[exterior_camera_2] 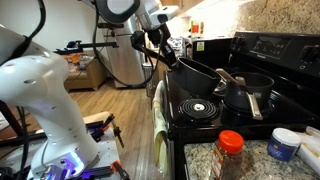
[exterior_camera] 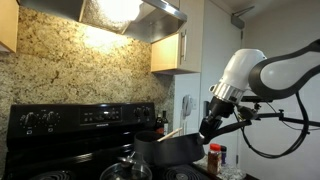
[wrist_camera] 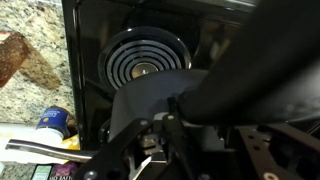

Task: Slide the brown pot handle to the right, put the lid on the covered pot, and then put the pot with a black handle on the right front plate

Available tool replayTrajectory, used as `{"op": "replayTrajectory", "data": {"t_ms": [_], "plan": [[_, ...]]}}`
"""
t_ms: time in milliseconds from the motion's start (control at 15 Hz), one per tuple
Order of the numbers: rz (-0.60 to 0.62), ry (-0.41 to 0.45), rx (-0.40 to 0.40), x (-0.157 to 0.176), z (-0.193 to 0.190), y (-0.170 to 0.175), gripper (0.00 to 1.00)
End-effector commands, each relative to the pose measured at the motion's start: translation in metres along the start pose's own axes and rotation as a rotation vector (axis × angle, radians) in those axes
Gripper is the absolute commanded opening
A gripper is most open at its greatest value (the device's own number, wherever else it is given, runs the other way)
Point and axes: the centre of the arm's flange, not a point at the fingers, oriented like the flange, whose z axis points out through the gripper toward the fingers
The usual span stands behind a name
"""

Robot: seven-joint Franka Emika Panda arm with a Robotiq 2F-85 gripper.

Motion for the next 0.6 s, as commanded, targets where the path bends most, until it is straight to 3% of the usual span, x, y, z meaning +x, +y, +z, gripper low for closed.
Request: {"op": "replayTrajectory", "data": {"t_ms": [0,267,333,533], "plan": [[0.016,0.015,0.003,-0.029,0.033,0.015,0.15],[-0.003,-0.024,0.057,-0.029,0.064,0.011,0.15],[0.020,-0.055,0.009,0.000,0.048,0.008,0.36],[0.012,-0.058,0.019,0.001,0.060,0.004,0.36]]}}
